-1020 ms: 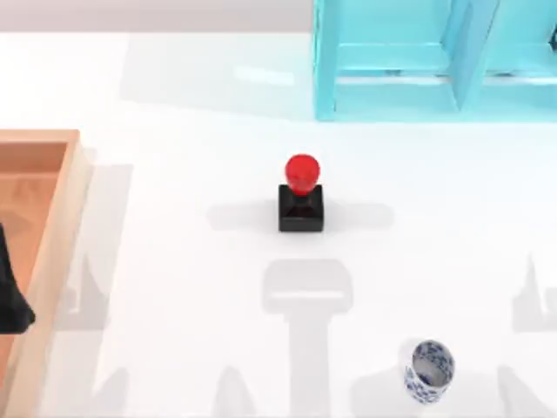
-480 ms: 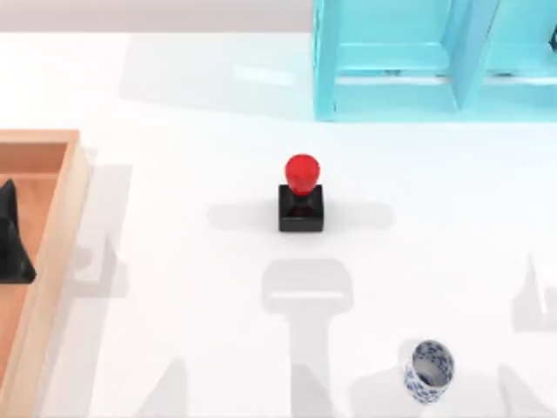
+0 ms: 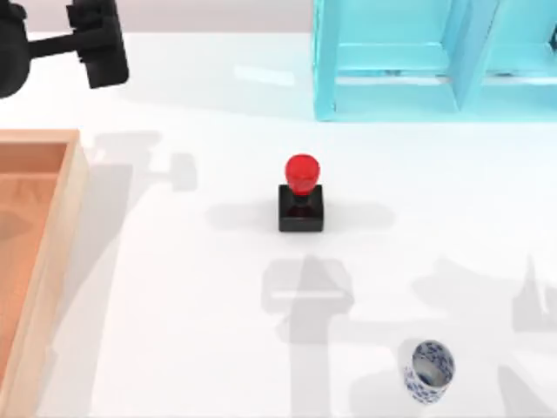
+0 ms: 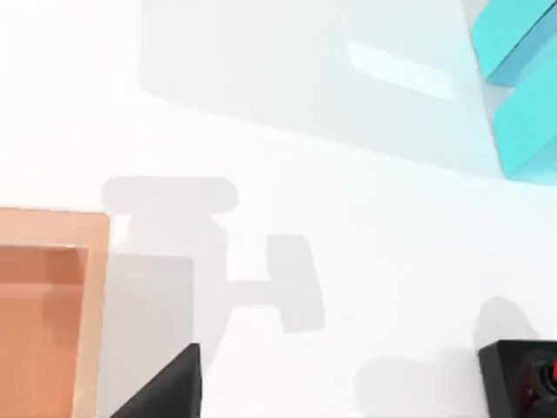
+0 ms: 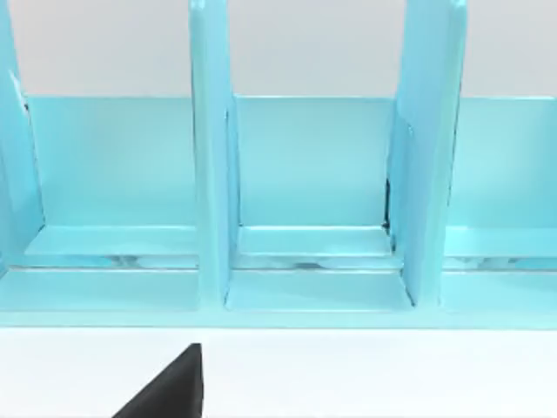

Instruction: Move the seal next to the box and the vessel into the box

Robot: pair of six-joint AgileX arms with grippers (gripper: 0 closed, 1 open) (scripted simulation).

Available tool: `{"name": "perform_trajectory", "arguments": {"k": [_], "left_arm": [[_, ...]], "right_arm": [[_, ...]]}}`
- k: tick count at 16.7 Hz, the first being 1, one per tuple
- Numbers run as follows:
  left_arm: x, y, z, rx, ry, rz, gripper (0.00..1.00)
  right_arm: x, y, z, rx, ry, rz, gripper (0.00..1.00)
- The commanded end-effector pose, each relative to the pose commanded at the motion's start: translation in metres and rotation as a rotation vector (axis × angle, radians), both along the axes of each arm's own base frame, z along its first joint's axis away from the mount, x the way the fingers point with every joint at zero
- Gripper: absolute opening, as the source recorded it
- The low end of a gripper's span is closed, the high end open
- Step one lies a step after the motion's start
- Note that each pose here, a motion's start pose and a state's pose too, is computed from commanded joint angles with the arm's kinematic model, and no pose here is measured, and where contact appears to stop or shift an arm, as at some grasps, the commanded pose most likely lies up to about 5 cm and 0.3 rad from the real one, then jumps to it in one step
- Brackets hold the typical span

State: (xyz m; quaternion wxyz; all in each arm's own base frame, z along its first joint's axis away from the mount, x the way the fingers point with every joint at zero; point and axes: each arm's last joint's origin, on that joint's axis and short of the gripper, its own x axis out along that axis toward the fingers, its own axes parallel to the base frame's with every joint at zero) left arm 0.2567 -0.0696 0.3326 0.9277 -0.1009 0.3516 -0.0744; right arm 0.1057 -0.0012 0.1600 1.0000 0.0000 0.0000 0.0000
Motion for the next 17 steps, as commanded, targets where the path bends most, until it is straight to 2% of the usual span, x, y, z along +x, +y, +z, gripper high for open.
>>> {"name": "perform_trajectory", "arguments": {"k": [4, 7, 11, 17], "left_arm": [[0.081, -0.060, 0.007, -0.018, 0.209, -0.024, 1.00], [0.118, -0.106, -0.005, -0.004, 0.338, -0.037, 1.00], [0.137, -0.160, -0.032, 0.059, 0.493, -0.048, 1.00], [0.140, -0.217, -0.089, 0.210, 0.688, -0.047, 1.00]], "right_arm": [[0.000, 0.000, 0.000, 0.000, 0.000, 0.000, 1.00], [0.000, 0.000, 0.000, 0.000, 0.000, 0.000, 1.00], [0.000, 0.000, 0.000, 0.000, 0.000, 0.000, 1.00], [0.000, 0.000, 0.000, 0.000, 0.000, 0.000, 1.00]]}}
